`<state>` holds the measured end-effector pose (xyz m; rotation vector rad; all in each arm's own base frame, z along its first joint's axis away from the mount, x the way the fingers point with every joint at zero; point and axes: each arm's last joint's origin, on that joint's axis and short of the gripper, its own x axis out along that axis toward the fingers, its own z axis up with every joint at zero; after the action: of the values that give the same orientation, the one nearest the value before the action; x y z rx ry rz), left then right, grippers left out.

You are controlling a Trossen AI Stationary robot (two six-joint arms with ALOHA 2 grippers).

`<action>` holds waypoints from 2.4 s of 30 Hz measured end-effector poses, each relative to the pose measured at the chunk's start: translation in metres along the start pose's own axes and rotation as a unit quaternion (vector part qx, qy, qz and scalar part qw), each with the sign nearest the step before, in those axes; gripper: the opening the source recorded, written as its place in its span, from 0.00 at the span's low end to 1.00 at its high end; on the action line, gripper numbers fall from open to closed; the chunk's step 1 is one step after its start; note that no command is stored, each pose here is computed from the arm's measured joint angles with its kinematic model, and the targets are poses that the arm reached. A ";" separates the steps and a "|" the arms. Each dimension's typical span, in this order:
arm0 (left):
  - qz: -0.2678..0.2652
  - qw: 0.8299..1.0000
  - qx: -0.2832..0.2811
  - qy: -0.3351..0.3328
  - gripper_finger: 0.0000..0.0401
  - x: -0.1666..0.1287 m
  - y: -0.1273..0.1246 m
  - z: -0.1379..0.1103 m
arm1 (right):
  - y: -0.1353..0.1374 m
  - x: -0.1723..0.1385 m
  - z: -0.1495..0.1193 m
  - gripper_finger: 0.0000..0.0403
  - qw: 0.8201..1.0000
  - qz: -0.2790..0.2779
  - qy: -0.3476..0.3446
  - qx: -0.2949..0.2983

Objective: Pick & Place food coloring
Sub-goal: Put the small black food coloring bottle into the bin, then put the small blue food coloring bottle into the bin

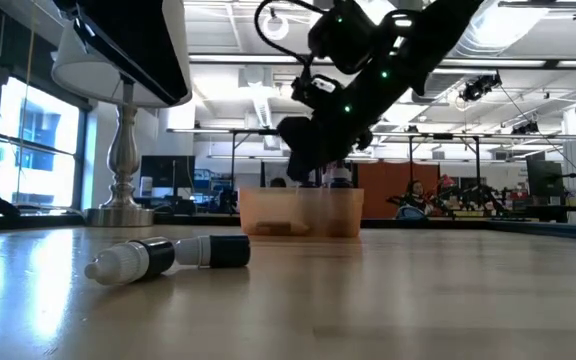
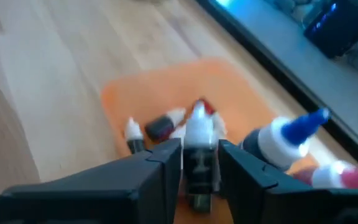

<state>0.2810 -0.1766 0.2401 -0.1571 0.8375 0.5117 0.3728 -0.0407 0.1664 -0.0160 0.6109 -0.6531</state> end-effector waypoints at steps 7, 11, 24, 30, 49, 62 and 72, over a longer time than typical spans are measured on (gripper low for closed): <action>0.000 1.000 0.000 0.000 0.37 0.000 0.000 0.000 | 0.001 -0.001 0.014 0.38 0.998 0.039 -0.055 -0.006; -0.002 1.000 0.000 0.004 0.37 0.000 0.000 0.000 | 0.003 -0.011 0.022 0.42 0.996 0.050 -0.077 -0.006; -0.066 0.996 -0.050 0.034 0.37 0.005 -0.014 -0.001 | 0.025 -0.126 0.038 0.38 0.965 0.259 -0.035 -0.008; -0.067 0.995 -0.038 0.056 0.37 0.020 -0.020 -0.005 | 0.051 -0.163 0.006 0.37 0.953 0.295 0.067 -0.011; -0.137 0.986 0.061 0.070 0.37 0.074 -0.040 -0.002 | 0.074 -0.199 -0.056 0.37 0.976 0.215 0.047 0.001; -0.139 0.983 0.062 0.104 0.37 0.094 -0.047 -0.015 | 0.075 -0.199 -0.056 0.37 0.973 0.223 0.051 0.003; -0.120 0.984 0.063 0.117 0.37 0.109 -0.047 -0.021 | 0.077 -0.200 -0.057 0.37 0.965 0.253 0.071 -0.001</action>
<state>0.3508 -0.1838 0.1420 -0.2025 1.0620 0.2144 0.2603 0.1453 0.2098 0.1825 0.7200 -0.1586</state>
